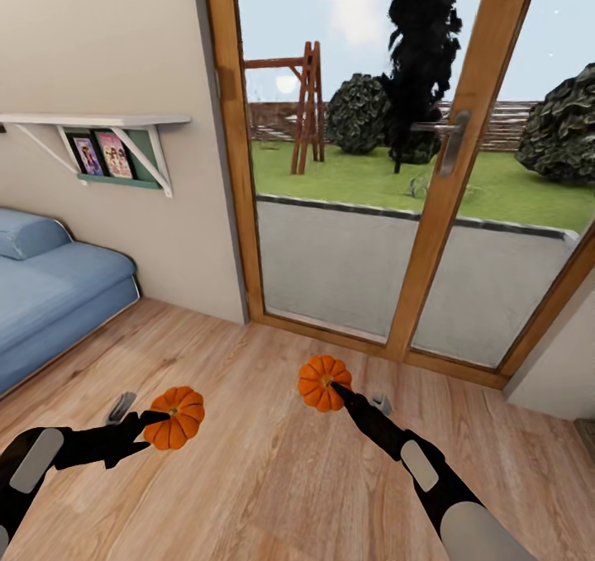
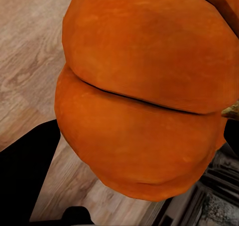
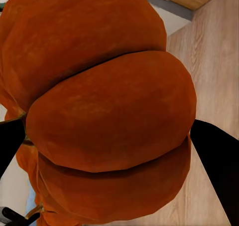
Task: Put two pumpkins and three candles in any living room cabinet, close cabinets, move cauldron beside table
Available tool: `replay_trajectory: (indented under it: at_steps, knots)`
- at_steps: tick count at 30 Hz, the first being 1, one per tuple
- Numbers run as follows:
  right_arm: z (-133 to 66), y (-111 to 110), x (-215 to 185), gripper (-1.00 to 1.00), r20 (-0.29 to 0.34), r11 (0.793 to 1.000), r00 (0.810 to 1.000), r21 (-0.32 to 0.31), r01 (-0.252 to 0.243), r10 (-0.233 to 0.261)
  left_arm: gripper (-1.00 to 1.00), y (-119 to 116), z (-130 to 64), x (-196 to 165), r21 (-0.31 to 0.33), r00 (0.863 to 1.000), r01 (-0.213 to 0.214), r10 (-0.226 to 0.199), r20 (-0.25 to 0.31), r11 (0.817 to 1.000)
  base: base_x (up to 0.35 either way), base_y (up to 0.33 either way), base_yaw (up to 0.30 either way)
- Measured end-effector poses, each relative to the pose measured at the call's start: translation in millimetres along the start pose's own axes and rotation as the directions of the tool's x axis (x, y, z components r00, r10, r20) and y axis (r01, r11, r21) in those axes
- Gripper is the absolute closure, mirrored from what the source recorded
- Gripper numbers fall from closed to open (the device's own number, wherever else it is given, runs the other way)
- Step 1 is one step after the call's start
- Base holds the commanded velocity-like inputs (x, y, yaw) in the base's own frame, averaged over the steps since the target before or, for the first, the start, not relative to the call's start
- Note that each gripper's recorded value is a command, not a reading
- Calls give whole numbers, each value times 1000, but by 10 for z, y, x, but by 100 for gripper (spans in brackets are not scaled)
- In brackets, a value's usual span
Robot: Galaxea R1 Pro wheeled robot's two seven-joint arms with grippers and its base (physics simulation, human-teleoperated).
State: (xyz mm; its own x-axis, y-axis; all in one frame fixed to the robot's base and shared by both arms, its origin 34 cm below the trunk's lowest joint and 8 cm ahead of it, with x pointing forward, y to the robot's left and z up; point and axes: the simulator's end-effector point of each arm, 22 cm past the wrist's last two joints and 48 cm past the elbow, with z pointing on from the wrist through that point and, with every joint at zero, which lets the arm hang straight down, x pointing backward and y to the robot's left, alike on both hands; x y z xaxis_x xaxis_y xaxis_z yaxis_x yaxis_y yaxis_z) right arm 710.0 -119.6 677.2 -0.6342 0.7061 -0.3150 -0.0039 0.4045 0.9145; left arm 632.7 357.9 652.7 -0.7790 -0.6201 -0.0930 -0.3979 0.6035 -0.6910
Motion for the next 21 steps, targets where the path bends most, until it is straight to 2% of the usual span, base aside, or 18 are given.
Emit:
replay_trajectory:
  at_steps: [8,21]
  knots:
    - [3,1,7,100,1,1000,1000,0,-3,3,100,8,-3,-7,-3,1000,-2,2,2,1000,19,1,-248]
    - [-4,-9,-6,100,4,1000,1000,1,-2,2,100,4,0,-6,-1,1000,-1,1,3,1000,9,62,-281]
